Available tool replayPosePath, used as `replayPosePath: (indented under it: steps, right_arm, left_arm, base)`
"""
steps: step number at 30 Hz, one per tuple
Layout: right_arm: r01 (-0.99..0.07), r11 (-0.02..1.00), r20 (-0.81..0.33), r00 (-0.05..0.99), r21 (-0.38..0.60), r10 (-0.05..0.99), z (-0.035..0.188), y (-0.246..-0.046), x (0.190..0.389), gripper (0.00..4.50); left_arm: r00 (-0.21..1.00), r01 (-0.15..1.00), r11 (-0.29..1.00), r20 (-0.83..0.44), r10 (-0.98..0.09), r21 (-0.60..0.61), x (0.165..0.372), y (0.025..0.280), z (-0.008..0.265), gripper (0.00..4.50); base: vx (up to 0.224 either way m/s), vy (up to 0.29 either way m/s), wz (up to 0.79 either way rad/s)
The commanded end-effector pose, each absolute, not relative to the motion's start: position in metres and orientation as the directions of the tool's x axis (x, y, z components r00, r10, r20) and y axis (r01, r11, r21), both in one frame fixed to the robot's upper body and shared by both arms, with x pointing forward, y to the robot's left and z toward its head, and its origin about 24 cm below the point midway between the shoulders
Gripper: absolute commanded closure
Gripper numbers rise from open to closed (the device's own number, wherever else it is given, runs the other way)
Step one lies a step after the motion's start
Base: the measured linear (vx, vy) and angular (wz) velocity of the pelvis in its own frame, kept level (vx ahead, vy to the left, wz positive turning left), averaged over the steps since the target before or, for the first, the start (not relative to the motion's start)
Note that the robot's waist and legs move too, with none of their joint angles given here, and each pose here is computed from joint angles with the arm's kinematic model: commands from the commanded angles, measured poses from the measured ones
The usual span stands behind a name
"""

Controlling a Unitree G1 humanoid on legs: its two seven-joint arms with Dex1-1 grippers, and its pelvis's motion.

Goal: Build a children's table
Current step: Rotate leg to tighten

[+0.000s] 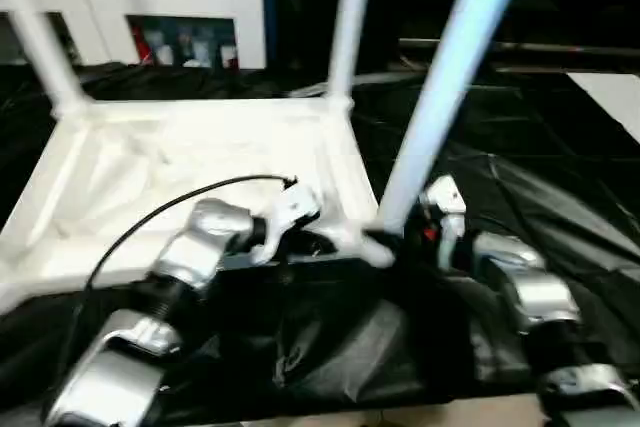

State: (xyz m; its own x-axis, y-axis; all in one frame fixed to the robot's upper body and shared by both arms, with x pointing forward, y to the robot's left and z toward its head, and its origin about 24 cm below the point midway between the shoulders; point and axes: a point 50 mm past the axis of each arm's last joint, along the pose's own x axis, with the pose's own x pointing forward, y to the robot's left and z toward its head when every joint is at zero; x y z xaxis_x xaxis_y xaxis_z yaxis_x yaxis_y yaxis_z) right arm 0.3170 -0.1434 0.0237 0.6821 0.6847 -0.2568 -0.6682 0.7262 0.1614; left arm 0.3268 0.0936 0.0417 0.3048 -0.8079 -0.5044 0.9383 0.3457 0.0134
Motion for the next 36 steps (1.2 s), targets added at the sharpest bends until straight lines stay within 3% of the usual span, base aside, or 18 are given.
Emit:
replayPosePath:
  steps: [1, 2, 7, 11, 12, 13, 15, 17, 18, 19, 24, 29, 36]
  right_arm:
    - [-0.607, 0.776, -0.389, 0.683, 0.170, 0.619, -0.003, -0.134, 0.309, 1.99]
    - [-0.526, 0.831, -0.411, 0.727, 0.179, 0.549, -0.007, -0.122, 0.315, 1.99]
    - [-0.403, 0.888, -0.407, 0.790, 0.219, 0.459, -0.001, -0.097, 0.329, 1.99]
    - [-0.458, 0.860, -0.342, 0.789, 0.226, 0.511, 0.011, -0.089, 0.334, 1.99]
    - [-0.477, 0.848, -0.326, 0.784, 0.228, 0.529, 0.013, -0.088, 0.334, 1.64]
    - [-0.503, 0.832, -0.311, 0.772, 0.232, 0.554, 0.014, -0.088, 0.334, 1.64]
    - [-0.586, 0.780, -0.279, 0.729, 0.219, 0.626, 0.018, -0.090, 0.331, 1.27]
    - [-0.644, 0.736, -0.267, 0.687, 0.207, 0.676, 0.020, -0.095, 0.329, 1.24]
    - [-0.723, 0.670, -0.255, 0.625, 0.167, 0.738, 0.023, -0.103, 0.324, 1.24]
    - [-0.723, 0.670, -0.255, 0.625, 0.167, 0.738, 0.023, -0.103, 0.324, 1.24]
    - [-0.880, 0.456, -0.267, 0.411, 0.135, 0.872, 0.036, -0.144, 0.306, 1.24]
    - [-0.931, 0.340, -0.323, 0.283, 0.133, 0.903, 0.039, -0.161, 0.297, 1.24]
    - [-0.940, 0.302, -0.322, 0.240, 0.158, 0.916, 0.045, -0.166, 0.297, 1.40]
  left_arm:
    - [0.422, 0.887, 0.461, -0.466, -0.778, 0.033, 0.335, 0.082, 0.043, 4.50]
    - [0.447, 0.874, 0.484, -0.445, -0.776, 0.035, 0.336, 0.065, 0.044, 4.50]
    - [0.457, 0.873, 0.485, -0.415, -0.787, 0.042, 0.333, 0.040, 0.045, 4.50]
    - [0.454, 0.876, 0.479, -0.412, -0.790, 0.047, 0.334, 0.042, 0.046, 4.50]
    - [0.458, 0.875, 0.482, -0.412, -0.788, 0.049, 0.334, 0.044, 0.046, 4.50]
    - [0.457, 0.875, 0.482, -0.413, -0.788, 0.050, 0.335, 0.048, 0.046, 4.50]
    - [0.438, 0.886, 0.461, -0.418, -0.796, 0.051, 0.335, 0.056, 0.046, 4.50]
    - [0.417, 0.896, 0.442, -0.428, -0.801, 0.046, 0.334, 0.063, 0.045, 4.50]
    - [0.380, 0.913, 0.406, -0.433, -0.817, 0.034, 0.332, 0.071, 0.045, 4.50]
    - [0.380, 0.913, 0.406, -0.433, -0.817, 0.034, 0.332, 0.071, 0.045, 4.50]
    - [0.191, 0.975, 0.220, -0.439, -0.878, -0.016, 0.321, 0.093, 0.048, 4.50]
    - [0.041, 0.990, 0.099, -0.468, -0.883, -0.099, 0.312, 0.109, 0.049, 4.50]
    - [-0.037, 0.987, 0.044, -0.490, -0.871, -0.152, 0.306, 0.123, 0.048, 4.50]
  base:
    - [0.000, 0.000, 0.00]
    - [0.000, 0.000, 0.00]
    - [0.000, 0.000, 0.00]
    - [0.000, 0.000, 0.00]
    - [0.000, 0.000, 0.00]
    - [0.000, 0.000, 0.00]
    - [0.000, 0.000, 0.00]
    - [0.000, 0.000, 0.00]
    - [0.000, 0.000, 0.00]
    - [0.000, 0.000, 0.00]
    - [0.000, 0.000, 0.00]
    - [0.000, 0.000, 0.00]
    - [0.000, 0.000, 0.00]
